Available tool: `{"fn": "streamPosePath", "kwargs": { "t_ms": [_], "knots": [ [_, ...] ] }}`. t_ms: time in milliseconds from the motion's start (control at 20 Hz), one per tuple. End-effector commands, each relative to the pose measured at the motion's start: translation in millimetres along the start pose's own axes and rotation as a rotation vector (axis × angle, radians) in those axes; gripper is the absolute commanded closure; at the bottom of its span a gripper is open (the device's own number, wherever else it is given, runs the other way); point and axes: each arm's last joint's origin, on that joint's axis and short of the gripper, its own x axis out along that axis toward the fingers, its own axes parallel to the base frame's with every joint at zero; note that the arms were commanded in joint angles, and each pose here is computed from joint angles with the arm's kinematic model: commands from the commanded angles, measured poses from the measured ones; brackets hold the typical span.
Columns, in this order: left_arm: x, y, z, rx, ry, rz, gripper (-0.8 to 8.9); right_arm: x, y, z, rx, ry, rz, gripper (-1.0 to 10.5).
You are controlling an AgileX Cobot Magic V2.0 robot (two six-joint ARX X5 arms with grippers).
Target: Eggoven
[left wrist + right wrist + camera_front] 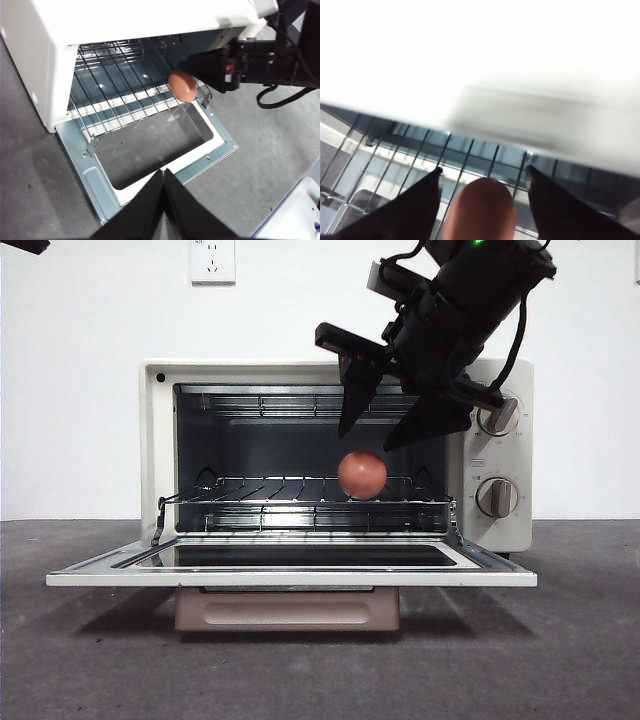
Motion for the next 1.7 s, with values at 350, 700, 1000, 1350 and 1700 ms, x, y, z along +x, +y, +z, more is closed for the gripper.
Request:
{"fn": "streamPosePath", "kwargs": {
  "t_ms": [350,700,1000,1350,1700],
  "knots": [
    [23,18,1,-0.017,-0.005,0.003,8.07,-78,13,19,-0.063,-0.027,0.026,6.8],
    [81,66,-36,-0.157,0.038,0.024,8.07,-184,9,21,-0.135,-0.135,0.065,6.8],
    [125,101,-50,-0.228,0.132,0.071,8.07,-242,2,11,-0.13,-0.23,0.099,6.8],
    [167,127,-78,-0.308,0.261,0.058,8.07,-266,-2,6,-0.127,-0.294,0.12,6.8],
    [188,126,-91,-0.319,0.326,-0.019,8.07,-265,-2,6,-0.124,-0.297,0.096,6.8]
  ]
}}
